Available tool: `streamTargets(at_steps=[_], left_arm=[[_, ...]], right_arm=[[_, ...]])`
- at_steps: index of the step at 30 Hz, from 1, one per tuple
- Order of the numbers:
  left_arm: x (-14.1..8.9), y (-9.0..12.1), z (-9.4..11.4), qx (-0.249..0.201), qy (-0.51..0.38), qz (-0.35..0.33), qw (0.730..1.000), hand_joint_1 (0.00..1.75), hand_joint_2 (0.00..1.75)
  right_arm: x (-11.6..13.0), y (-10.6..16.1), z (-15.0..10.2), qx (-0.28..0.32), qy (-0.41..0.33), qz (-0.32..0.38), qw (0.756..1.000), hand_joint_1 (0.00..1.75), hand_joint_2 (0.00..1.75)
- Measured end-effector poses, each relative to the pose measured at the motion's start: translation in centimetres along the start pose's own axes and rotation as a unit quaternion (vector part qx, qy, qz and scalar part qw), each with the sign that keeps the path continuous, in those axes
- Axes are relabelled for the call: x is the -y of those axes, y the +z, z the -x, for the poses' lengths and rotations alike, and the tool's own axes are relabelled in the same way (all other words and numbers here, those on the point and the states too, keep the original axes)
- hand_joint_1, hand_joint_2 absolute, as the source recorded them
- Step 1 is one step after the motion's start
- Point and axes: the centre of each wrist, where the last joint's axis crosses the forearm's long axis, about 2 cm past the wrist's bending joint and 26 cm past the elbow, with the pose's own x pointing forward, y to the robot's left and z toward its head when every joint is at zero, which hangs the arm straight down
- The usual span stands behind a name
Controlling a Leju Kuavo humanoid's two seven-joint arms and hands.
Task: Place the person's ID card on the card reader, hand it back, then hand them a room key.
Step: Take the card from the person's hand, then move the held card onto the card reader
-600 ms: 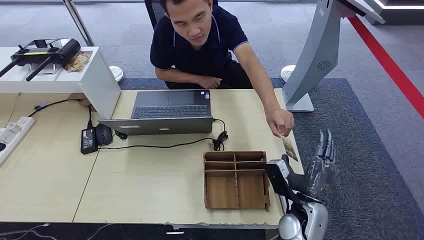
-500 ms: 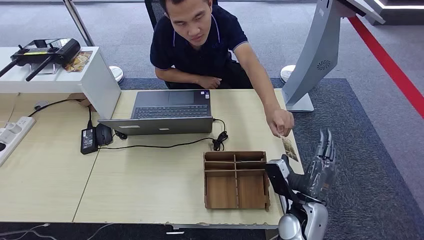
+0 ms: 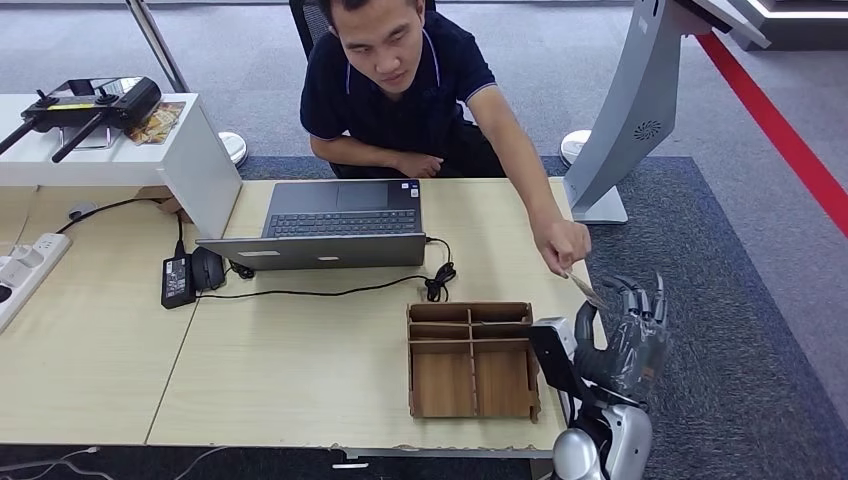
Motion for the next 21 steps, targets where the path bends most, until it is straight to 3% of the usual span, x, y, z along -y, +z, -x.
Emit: streamTargets(at_steps=[21], left_arm=[[0.00, 0.00, 0.00, 0.001, 0.000, 0.000, 1.000, 0.00, 1.75]], right_arm=[[-0.01, -0.05, -0.19, 0.003, -0.002, -0.001, 1.000, 1.75, 1.75]])
